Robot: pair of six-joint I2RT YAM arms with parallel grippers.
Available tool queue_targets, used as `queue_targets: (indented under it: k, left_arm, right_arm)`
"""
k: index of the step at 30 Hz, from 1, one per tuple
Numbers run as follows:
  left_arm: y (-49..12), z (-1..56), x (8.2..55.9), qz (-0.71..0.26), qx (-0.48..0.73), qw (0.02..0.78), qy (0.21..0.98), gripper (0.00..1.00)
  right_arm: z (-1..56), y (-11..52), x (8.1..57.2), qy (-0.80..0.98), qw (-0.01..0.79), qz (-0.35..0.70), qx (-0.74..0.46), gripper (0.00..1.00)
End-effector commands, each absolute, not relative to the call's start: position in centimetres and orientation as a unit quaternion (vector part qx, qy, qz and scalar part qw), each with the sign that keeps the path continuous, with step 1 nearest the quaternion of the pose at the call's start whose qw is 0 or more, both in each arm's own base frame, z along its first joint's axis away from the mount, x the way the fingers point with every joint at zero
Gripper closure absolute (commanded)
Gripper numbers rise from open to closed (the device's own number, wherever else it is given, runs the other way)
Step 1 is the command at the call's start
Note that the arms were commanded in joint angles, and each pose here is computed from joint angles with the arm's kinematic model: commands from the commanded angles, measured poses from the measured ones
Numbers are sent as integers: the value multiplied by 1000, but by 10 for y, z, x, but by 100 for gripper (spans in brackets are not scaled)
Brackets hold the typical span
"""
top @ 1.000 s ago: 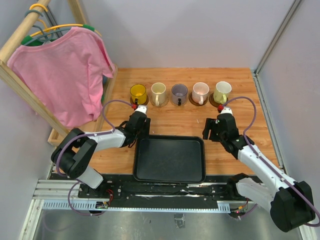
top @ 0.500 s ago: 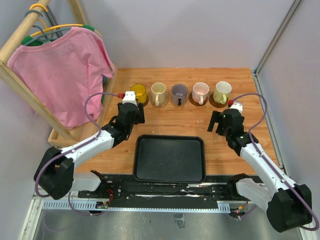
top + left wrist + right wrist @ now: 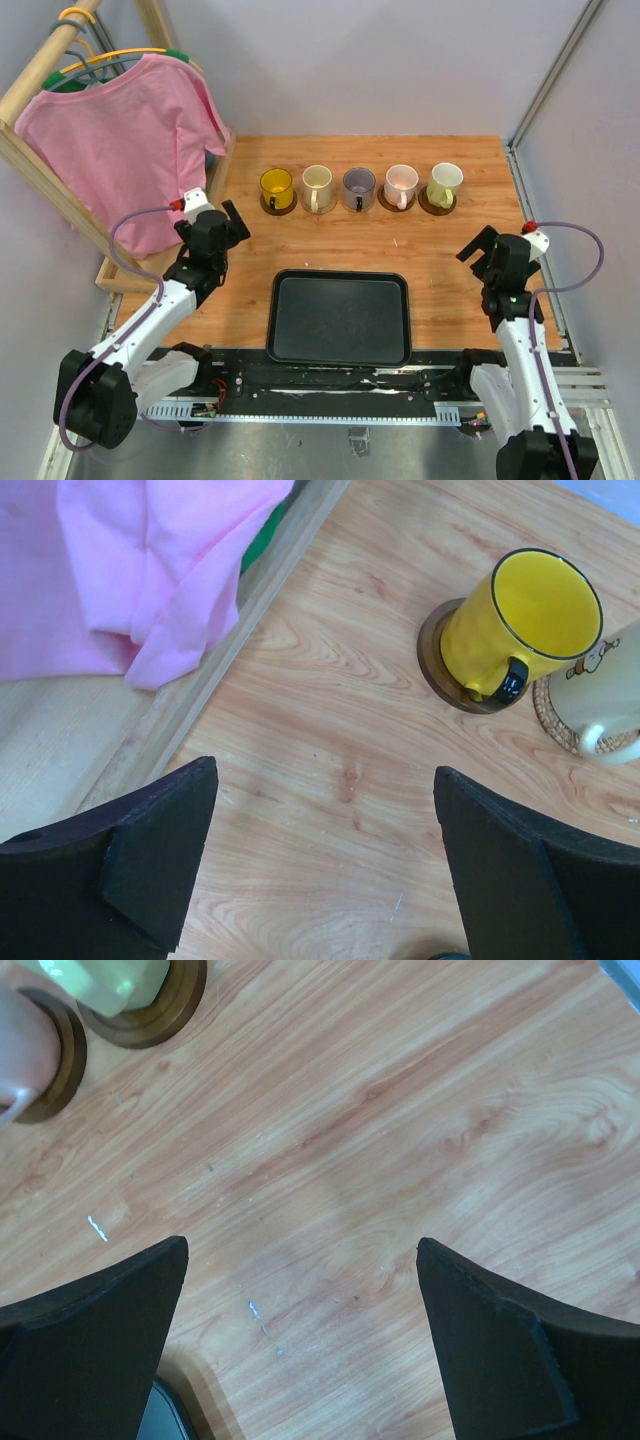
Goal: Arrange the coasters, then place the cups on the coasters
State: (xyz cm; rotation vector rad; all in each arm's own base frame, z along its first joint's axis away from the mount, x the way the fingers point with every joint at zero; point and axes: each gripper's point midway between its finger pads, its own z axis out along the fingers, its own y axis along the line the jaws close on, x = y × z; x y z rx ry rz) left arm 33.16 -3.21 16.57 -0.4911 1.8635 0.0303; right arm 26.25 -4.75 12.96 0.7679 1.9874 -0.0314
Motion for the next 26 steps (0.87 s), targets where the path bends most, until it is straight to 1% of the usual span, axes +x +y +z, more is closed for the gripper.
queue_targets:
  k: [1,2,7,11,23,26]
  left_arm:
    - [-22,158,324,19,-257,564,784,2]
    - [-22,157,323,17,-266,563,782,1]
    - [-11,140,309,28,-319,544,775,0]
    - [-1,134,300,47,-338,537,771,0]
    - [13,131,288,80,-348,538,764,0]
    - [13,130,286,76,-353,539,761,0]
  right_arm:
    - [134,-59,250,795,500,-28,343,2]
    - [135,-60,248,794,501,-32,342,2]
    - [134,-62,245,795,500,-38,342,2]
    - [130,-59,247,801,492,-32,339,2]
    - [130,-56,248,801,494,-23,336,2]
    - [131,-56,248,801,495,-23,335,2]
